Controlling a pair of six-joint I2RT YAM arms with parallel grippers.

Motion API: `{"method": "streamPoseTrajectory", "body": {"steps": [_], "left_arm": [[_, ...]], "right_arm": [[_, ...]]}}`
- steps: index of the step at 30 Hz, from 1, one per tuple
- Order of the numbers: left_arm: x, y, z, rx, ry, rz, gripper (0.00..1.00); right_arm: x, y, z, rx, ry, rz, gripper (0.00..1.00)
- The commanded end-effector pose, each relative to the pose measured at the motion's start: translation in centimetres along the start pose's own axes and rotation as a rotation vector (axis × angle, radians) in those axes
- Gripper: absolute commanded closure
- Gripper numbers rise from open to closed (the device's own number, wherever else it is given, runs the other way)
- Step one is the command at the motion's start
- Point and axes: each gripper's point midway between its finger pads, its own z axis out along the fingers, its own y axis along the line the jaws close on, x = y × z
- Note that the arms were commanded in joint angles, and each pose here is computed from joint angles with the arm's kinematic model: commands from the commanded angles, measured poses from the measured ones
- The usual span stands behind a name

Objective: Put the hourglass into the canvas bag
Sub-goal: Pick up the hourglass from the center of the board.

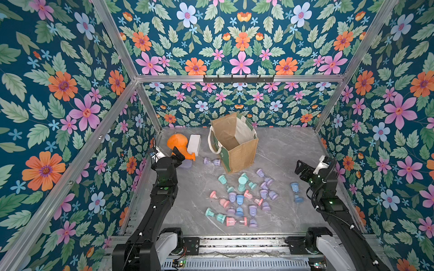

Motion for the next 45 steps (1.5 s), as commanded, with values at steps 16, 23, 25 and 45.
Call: {"method": "streamPoseTrajectory", "body": {"steps": [16, 23, 25, 45], "left_arm": [[9.4, -10.3, -8.5, 0.289, 0.394, 0.105, 0.0], [15.2, -15.8, -13.0, 0.439, 0.499, 0.297, 0.0], [16.9, -17.0, -13.7, 0.471, 0.521, 0.351, 0.0], [28.9, -22.0, -14.6, 0.474, 0.719, 0.558, 0.11]], "right_arm": [[11.0, 7.4, -2.0, -0.132, 0.559, -0.072, 0.01], [14.2, 10.5, -4.4, -0.243, 0.664, -0.115, 0.01], [15.0, 11.5, -5.2, -0.292, 0.692, -0.13, 0.01], [16.2, 11.1, -7.5, -0.378, 0.695, -0.162, 0.01]]}}
